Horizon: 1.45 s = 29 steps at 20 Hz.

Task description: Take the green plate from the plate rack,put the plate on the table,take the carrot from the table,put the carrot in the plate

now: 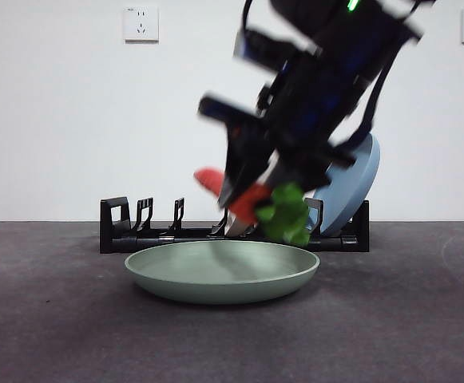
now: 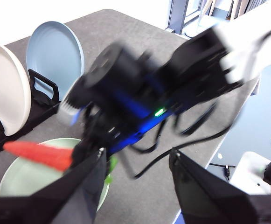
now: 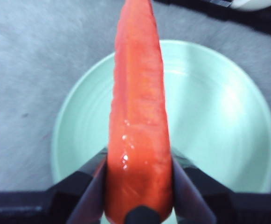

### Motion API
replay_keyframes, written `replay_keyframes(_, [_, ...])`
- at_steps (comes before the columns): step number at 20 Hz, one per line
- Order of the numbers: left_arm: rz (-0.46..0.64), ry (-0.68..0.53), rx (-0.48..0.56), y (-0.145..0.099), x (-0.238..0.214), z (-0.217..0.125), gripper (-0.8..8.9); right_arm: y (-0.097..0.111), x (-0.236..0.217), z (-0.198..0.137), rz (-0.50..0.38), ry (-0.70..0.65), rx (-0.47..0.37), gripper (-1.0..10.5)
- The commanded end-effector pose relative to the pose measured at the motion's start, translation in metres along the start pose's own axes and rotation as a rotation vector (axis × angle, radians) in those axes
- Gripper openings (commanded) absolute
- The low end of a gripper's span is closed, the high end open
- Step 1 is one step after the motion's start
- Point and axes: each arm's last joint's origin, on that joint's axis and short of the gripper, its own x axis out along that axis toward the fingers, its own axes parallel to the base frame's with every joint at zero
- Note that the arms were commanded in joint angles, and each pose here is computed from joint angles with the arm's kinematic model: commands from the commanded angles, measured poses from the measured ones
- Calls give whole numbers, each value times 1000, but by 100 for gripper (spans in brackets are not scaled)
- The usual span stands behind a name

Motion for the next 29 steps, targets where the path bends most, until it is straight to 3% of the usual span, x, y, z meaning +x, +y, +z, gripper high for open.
replay_keyframes(1, [1, 3, -4, 0, 1, -1, 232, -2, 22, -8, -8, 27, 12, -13])
replay_keyframes(9, [1, 4, -4, 0, 1, -1, 228, -6, 48, -23, -12, 88, -3, 20])
replay_keyframes(10, [1, 6, -4, 0, 1, -2, 228, -6, 48, -23, -11, 90, -3, 111])
replay_keyframes(13, [7, 32, -6, 0, 1, -4, 228, -6, 48, -24, -13, 101, -2, 557])
replay_keyframes(14, [8, 36, -9, 0, 1, -5, 228, -6, 48, -24, -13, 104, -2, 601])
replay_keyframes(21, [10, 47, -9, 0, 1, -6, 228, -2, 16, -9, -5, 50, -6, 599])
replay_keyframes(25, [11, 53, -8, 0, 1, -6, 228, 5, -52, 9, 12, -39, -10, 599])
replay_keyframes(29, [13, 61, -6, 1, 1, -7, 228, 7, -133, -2, 11, -22, -9, 596])
